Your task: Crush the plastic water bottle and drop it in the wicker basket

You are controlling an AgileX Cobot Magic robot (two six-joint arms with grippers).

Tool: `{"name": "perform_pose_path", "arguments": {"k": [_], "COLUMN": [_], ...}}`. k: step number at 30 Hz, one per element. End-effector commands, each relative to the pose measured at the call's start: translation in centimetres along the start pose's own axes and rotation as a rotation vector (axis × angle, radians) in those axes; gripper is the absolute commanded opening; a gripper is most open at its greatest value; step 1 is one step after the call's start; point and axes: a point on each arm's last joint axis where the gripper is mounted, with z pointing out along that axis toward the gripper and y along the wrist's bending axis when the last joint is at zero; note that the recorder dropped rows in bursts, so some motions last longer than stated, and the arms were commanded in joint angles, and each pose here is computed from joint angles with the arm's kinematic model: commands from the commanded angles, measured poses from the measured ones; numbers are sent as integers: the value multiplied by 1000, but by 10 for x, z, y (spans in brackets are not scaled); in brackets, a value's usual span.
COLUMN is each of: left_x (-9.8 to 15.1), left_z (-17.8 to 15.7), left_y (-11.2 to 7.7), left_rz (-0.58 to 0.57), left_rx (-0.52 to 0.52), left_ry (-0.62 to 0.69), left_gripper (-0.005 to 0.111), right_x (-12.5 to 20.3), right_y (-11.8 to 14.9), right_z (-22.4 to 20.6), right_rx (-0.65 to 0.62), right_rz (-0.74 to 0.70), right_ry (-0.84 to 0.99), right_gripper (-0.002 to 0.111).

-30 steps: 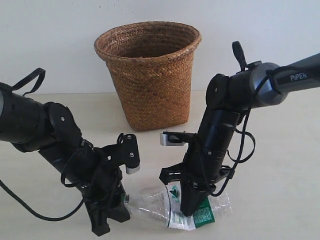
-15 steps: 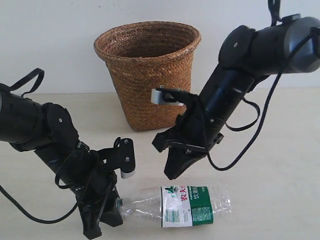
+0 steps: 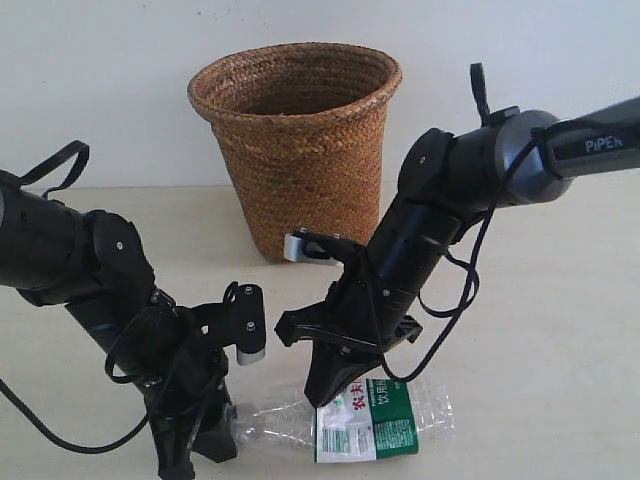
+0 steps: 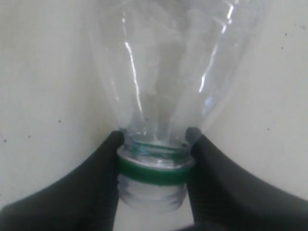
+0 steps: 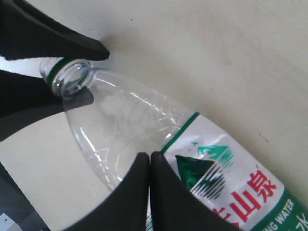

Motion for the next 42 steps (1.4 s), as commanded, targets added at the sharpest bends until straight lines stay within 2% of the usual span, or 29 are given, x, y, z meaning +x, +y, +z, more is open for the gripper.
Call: {"name": "perform_pose_path", "arguments": {"k": [1, 11, 18, 25, 33, 42], "left_x": [-3, -3, -3, -3, -3, -3], "left_z": [-2, -2, -2, -2, -2, -2], "left_y": [1, 1, 1, 1, 1, 0], "left_rz": [-24, -26, -26, -26, -26, -26], "left_rx": [-9, -9, -9, -9, -5, 0], "left_ry": [-22, -22, -22, -22, -21, -20], "left_gripper": [5, 5, 5, 5, 5, 5], "right_x": [2, -1, -4, -5, -13, -18], "right_y": [-16, -35, -41, -51, -35, 2], "right_z": [24, 45, 57, 64, 45, -11], "right_rx": [14, 38, 22, 68, 9, 23], "right_rz": [26, 66, 94, 109, 66, -50], "right_ry": [52, 59, 114, 175, 245, 107], "right_gripper": [0, 0, 0, 0, 0, 0]}}
